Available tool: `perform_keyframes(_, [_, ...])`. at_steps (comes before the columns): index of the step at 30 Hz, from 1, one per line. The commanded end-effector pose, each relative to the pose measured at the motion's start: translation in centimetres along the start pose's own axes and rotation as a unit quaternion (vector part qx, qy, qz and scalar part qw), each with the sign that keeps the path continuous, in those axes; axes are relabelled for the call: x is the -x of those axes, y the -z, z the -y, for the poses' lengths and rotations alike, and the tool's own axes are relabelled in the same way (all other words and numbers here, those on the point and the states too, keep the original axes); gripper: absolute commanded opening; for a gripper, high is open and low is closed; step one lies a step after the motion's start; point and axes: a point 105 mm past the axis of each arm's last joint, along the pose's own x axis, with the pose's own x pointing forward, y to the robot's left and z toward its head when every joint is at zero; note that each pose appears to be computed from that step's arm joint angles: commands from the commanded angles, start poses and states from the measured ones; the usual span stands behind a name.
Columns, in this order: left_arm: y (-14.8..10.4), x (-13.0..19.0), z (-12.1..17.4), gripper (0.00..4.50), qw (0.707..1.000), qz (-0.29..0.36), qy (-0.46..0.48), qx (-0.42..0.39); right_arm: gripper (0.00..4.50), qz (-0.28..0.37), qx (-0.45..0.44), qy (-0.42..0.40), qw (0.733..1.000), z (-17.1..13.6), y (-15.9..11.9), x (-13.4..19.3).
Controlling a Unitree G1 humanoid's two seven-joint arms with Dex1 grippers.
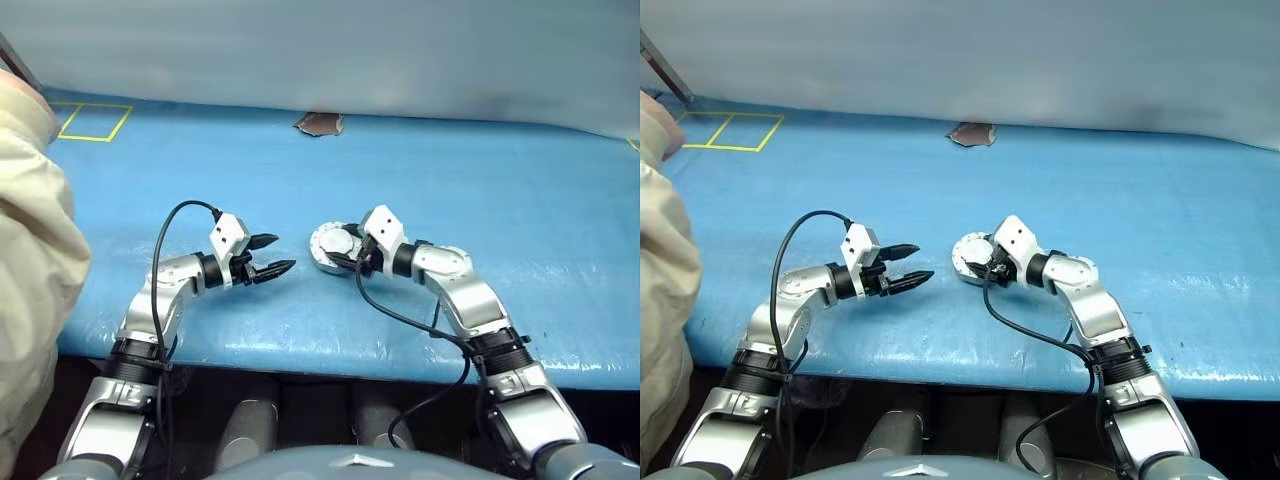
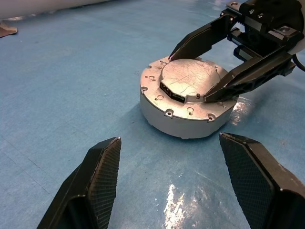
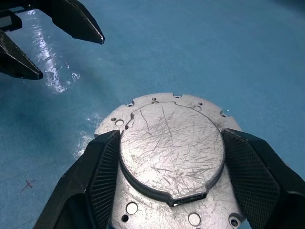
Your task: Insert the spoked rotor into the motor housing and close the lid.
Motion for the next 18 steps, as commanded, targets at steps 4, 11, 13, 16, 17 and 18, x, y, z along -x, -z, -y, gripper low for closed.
perform_keyframes(4, [-1.4, -0.1, 0.3, 3.61, 1.000, 0.018, 0.005, -0.020, 3.05, -0.004, -0.008, 0.006, 1.000, 0.7, 0.5, 0.5])
perform_keyframes(11, [-1.8, -0.3, 0.3, 3.61, 1.000, 0.030, 0.003, -0.009, 3.05, -0.012, -0.007, 0.003, 1.000, 0.4, 1.1, 0.5])
perform_keyframes(13, [-2.3, -0.5, 0.0, 3.61, 0.999, 0.045, -0.002, 0.010, 3.05, -0.013, -0.007, 0.003, 1.000, 0.3, 1.2, 0.5])
perform_keyframes(16, [-2.8, -0.7, -0.1, 3.42, 0.998, 0.058, -0.004, 0.027, 3.05, -0.013, -0.007, 0.002, 1.000, 0.2, 1.2, 0.4])
perform_keyframes(17, [-2.9, -0.8, -0.1, 3.20, 0.998, 0.061, -0.004, 0.031, 3.05, -0.013, -0.007, 0.002, 1.000, 0.2, 1.2, 0.4])
perform_keyframes(18, [-3.0, -1.0, -0.1, 2.99, 0.998, 0.062, -0.005, 0.032, 3.05, -0.013, -0.006, 0.002, 1.000, 0.1, 1.2, 0.4])
